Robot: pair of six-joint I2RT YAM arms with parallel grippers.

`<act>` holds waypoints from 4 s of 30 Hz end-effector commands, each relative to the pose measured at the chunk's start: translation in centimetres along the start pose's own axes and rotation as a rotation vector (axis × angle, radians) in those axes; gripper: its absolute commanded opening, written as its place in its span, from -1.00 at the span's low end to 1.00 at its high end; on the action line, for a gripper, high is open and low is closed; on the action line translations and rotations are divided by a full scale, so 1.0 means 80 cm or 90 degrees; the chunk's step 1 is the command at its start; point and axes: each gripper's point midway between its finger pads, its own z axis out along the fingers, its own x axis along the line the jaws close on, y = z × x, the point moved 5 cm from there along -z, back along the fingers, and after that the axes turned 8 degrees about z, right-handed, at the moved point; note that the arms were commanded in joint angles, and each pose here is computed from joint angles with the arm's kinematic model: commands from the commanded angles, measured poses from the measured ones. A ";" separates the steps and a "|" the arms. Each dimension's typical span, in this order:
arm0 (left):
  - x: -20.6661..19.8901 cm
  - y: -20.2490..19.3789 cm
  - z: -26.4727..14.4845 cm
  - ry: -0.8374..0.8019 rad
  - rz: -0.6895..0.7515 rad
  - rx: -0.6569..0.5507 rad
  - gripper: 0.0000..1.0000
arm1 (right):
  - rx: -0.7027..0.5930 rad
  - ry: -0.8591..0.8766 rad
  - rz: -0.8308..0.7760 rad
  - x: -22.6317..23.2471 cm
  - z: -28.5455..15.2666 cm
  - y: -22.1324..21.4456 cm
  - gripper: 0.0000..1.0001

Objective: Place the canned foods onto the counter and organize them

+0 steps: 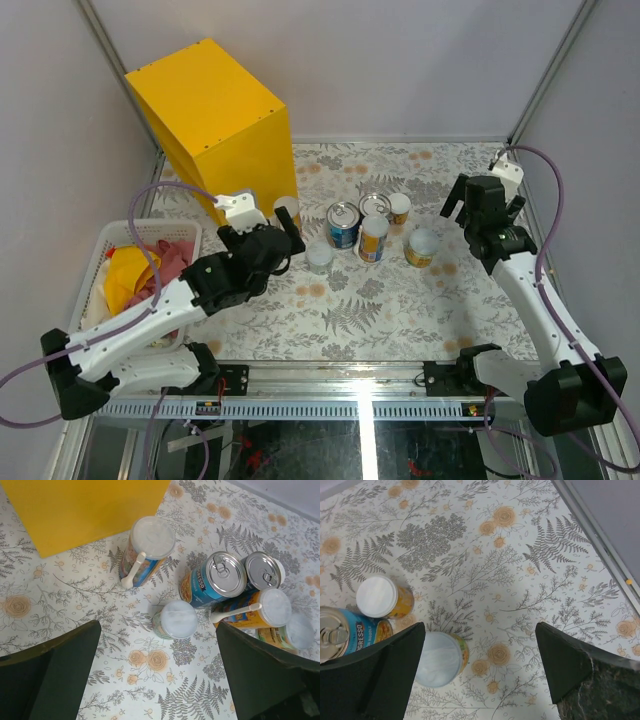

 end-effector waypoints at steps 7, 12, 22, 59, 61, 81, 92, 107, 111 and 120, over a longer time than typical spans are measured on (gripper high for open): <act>-0.012 0.033 0.040 0.045 -0.007 0.005 0.99 | -0.081 0.046 0.013 0.050 0.023 0.058 0.99; -0.006 0.027 0.067 0.040 0.012 0.026 0.99 | -0.082 0.089 0.018 0.064 0.026 0.060 0.96; -0.007 0.005 0.107 0.048 0.061 0.016 0.99 | -0.093 0.153 0.044 0.077 0.021 0.059 0.94; -0.003 -0.050 0.232 0.184 0.138 -0.168 0.82 | -0.045 0.242 0.060 0.090 0.024 0.017 0.88; -0.004 -0.049 0.233 0.179 0.143 -0.176 0.54 | -0.045 0.245 0.056 0.091 0.024 0.014 0.87; -0.035 0.023 0.175 0.095 0.162 -0.246 -1.00 | -0.070 0.252 0.043 0.086 0.011 0.013 0.83; -0.064 0.127 0.095 0.034 0.148 -0.271 -1.00 | -0.091 0.242 0.036 0.085 0.003 0.030 0.82; -0.100 0.310 -0.010 0.049 0.178 -0.337 -1.00 | -0.114 0.261 0.032 0.109 -0.018 0.087 0.79; -0.100 0.347 -0.024 0.093 0.185 -0.367 -1.00 | -0.113 0.286 0.040 0.120 -0.022 0.097 0.79; -0.078 0.396 -0.014 0.201 0.162 -0.402 -1.00 | -0.102 0.318 0.027 0.145 -0.019 0.113 0.79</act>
